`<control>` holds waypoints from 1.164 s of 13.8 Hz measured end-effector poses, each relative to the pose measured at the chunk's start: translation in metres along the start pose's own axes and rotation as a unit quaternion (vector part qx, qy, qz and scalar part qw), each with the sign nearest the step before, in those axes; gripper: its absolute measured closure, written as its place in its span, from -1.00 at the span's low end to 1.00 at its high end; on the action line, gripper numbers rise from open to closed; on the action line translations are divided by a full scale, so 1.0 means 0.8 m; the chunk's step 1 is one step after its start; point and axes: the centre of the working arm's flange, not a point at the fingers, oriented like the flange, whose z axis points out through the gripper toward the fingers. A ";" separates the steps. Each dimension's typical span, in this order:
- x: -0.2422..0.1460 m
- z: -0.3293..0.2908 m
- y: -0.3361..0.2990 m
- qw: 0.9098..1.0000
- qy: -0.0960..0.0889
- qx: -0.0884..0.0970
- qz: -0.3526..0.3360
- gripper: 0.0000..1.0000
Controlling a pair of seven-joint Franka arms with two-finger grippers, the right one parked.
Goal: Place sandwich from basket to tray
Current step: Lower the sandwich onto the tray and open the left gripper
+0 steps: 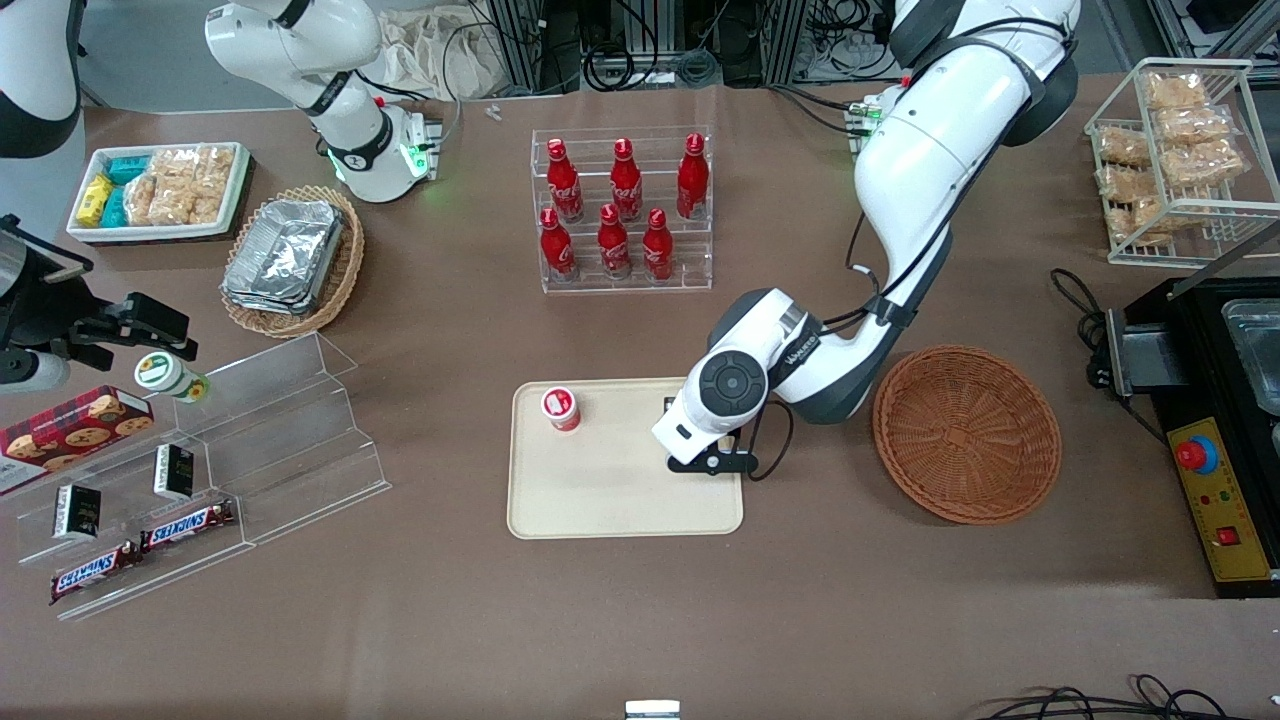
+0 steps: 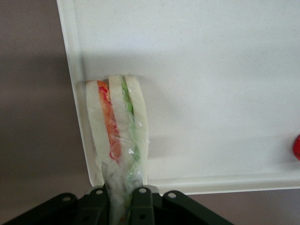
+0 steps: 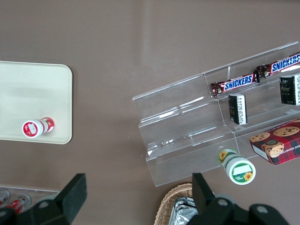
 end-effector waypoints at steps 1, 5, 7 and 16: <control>0.000 0.004 0.000 1.000 -0.002 0.001 0.000 0.59; 0.002 0.016 -0.002 1.000 -0.008 0.002 -0.001 -0.18; 0.003 0.014 -0.002 1.000 -0.006 0.002 -0.002 -0.58; 0.037 -0.137 -0.103 0.998 0.014 0.015 -0.063 -1.00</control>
